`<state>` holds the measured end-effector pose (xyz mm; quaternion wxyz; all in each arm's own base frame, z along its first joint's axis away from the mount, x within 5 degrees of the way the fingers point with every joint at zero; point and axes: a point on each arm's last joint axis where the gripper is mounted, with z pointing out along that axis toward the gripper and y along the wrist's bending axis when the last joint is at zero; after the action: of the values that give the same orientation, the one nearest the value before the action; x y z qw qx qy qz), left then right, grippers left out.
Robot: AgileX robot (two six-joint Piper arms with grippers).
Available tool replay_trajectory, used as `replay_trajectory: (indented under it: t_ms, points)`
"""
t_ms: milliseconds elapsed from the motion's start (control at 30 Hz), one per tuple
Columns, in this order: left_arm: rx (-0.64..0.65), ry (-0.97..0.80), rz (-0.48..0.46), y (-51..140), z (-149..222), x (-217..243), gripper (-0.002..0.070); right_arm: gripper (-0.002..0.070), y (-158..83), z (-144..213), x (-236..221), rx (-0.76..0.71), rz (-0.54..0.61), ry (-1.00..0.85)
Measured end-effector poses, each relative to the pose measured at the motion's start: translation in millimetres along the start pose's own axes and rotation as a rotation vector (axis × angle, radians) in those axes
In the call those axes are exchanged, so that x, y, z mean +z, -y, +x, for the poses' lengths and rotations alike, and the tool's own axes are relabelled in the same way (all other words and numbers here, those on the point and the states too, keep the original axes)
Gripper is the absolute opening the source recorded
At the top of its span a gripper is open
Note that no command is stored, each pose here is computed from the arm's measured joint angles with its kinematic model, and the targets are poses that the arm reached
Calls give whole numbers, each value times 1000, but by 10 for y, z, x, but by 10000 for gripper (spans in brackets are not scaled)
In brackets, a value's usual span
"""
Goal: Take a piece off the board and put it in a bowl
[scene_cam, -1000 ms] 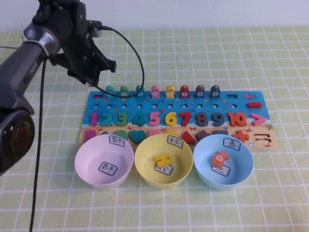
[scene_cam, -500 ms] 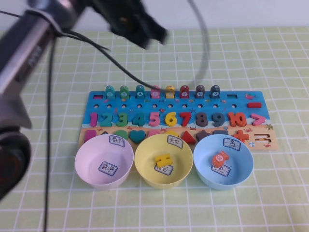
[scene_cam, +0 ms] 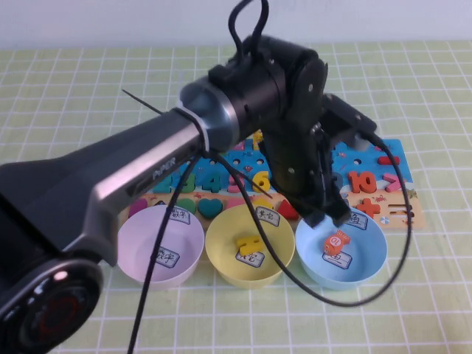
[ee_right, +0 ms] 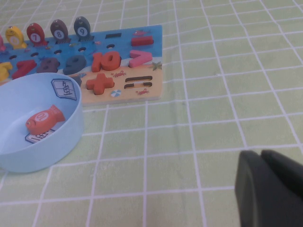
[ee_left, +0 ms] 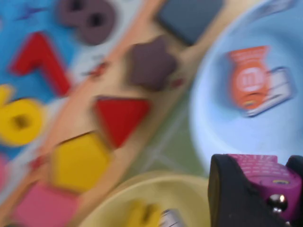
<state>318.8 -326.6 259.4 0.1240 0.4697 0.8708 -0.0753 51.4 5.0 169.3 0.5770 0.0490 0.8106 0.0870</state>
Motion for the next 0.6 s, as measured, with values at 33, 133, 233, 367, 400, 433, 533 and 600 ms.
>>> replay_trajectory:
  t_ms: [33,133,233,367,400,433,533,600]
  points:
    - [9,-2,37,40,-4,49,190,-17,0,0,0,0,0,0]
    - [55,-8,104,171,-31,188,190,-17,0,0,0,0,0,0]
    - [86,-23,114,257,-49,336,190,-17,0,0,0,0,0,0]
    - [101,-64,120,289,-26,446,274,-17,0,0,0,0,0,0]
    - [101,-70,122,290,-20,445,321,-17,0,0,0,0,0,0]
    - [102,-73,120,289,-18,445,384,-17,0,0,0,0,0,0]
    - [102,-55,93,270,-29,387,503,-17,0,0,0,0,0,0]
    - [105,-11,54,247,-55,258,507,-17,0,0,0,0,0,0]
